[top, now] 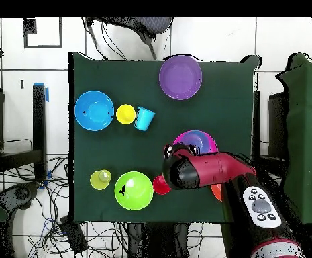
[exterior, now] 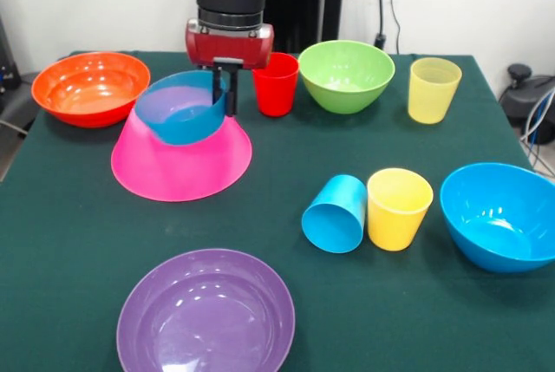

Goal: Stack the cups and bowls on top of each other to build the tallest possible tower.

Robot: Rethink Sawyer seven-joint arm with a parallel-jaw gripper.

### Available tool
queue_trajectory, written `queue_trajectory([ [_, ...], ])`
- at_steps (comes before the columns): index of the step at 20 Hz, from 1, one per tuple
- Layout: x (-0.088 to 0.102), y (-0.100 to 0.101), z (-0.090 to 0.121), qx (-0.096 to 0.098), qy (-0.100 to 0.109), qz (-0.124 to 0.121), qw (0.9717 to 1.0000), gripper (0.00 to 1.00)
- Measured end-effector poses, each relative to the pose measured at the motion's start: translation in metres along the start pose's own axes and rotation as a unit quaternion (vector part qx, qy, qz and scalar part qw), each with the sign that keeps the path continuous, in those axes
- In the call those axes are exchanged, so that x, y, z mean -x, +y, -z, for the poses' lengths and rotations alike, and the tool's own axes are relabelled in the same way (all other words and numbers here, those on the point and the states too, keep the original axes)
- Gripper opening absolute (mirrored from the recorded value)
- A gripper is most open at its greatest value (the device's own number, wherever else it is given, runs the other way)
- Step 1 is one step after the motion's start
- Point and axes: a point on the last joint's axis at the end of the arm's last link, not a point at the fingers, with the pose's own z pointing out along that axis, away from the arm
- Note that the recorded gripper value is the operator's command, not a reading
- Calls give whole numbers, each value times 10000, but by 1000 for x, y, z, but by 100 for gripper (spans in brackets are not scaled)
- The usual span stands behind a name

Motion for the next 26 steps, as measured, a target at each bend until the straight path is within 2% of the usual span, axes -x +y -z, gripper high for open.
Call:
queue_trajectory([
  [4,-3,10,-1,0,94,93,9999,0],
  [8,-11,24,-3,-37,286,244,9993,0],
  [9,-16,32,-3,-86,382,337,9987,0],
  [12,-22,44,-3,-194,492,512,9973,0],
  [15,-25,50,-5,-277,533,617,9963,0],
  [17,-28,56,-8,-418,570,763,9946,0],
  [26,-37,57,-6,-791,649,1013,9896,0],
])
